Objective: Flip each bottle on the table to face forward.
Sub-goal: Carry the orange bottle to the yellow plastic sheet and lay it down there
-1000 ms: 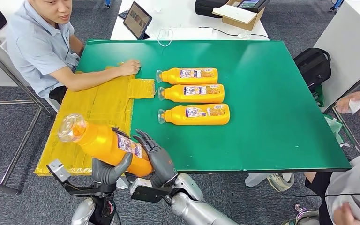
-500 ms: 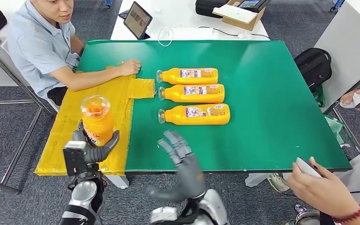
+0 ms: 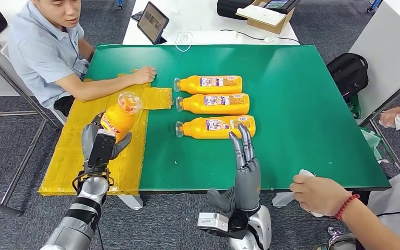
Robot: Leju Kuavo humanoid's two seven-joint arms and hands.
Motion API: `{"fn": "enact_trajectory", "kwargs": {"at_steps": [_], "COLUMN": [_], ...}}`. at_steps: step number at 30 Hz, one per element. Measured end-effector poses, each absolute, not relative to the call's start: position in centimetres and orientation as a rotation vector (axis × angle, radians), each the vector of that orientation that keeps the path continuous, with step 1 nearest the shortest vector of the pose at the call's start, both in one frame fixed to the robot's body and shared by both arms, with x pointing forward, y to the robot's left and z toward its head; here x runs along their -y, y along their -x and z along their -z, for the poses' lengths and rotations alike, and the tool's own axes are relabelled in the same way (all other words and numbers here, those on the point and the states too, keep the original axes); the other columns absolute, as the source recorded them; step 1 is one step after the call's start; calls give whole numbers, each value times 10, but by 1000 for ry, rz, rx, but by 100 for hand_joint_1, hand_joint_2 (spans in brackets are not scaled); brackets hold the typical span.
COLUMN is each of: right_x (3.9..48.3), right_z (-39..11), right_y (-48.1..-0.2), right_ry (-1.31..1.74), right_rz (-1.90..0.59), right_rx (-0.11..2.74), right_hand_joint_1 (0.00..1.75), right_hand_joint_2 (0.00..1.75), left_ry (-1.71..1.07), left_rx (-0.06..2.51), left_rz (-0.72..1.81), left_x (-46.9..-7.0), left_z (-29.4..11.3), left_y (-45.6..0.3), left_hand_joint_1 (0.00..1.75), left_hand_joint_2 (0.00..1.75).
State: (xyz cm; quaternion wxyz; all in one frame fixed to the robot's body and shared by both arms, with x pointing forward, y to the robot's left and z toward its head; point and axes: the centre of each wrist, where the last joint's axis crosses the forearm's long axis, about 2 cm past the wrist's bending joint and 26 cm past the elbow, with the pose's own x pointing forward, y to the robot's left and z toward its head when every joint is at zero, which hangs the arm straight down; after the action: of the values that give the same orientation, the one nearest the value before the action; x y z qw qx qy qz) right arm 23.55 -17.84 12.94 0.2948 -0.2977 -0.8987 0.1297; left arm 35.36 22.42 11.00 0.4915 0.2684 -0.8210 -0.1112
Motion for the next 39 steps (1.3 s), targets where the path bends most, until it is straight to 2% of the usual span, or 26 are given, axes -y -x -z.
{"fn": "enact_trajectory", "kwargs": {"at_steps": [4,8,16,22,24,26,28,29,30,34,39], "right_x": [179,174,163,161,161,162,162,162,162,160,159], "right_z": [-131,-131,-130,-126,-124,-123,-122,-122,-122,-123,-124], "right_y": [-236,-237,-237,-235,-235,-235,-235,-236,-237,-241,-246], "right_ry": [809,759,749,717,706,696,687,682,676,648,635], "right_rz": [-369,-339,-526,-566,-568,-566,-556,-549,-542,-526,-528], "right_rx": [2401,2408,2470,2476,2473,2469,2464,2463,2463,2472,2479], "right_hand_joint_1": [0,0,0,0,0,0,0,0,0,0,0], "right_hand_joint_2": [0,0,0,0,0,0,0,0,0,0,0], "left_ry": [-752,-907,-783,-801,-797,-781,-733,-685,-623,-413,-344], "left_rx": [1968,1869,1560,1454,1429,1405,1381,1373,1373,1426,1445], "left_rz": [369,664,1208,1372,1390,1412,1438,1443,1439,1405,1378], "left_x": [-225,-223,-217,-218,-220,-222,-223,-224,-225,-229,-232], "left_z": [-111,-113,-98,-97,-98,-100,-102,-104,-105,-106,-109], "left_y": [-361,-377,-390,-395,-397,-400,-403,-405,-406,-409,-412], "left_hand_joint_1": [175,175,175,170,154,103,37,17,4,0,0], "left_hand_joint_2": [175,175,175,175,175,175,175,175,175,175,175]}}
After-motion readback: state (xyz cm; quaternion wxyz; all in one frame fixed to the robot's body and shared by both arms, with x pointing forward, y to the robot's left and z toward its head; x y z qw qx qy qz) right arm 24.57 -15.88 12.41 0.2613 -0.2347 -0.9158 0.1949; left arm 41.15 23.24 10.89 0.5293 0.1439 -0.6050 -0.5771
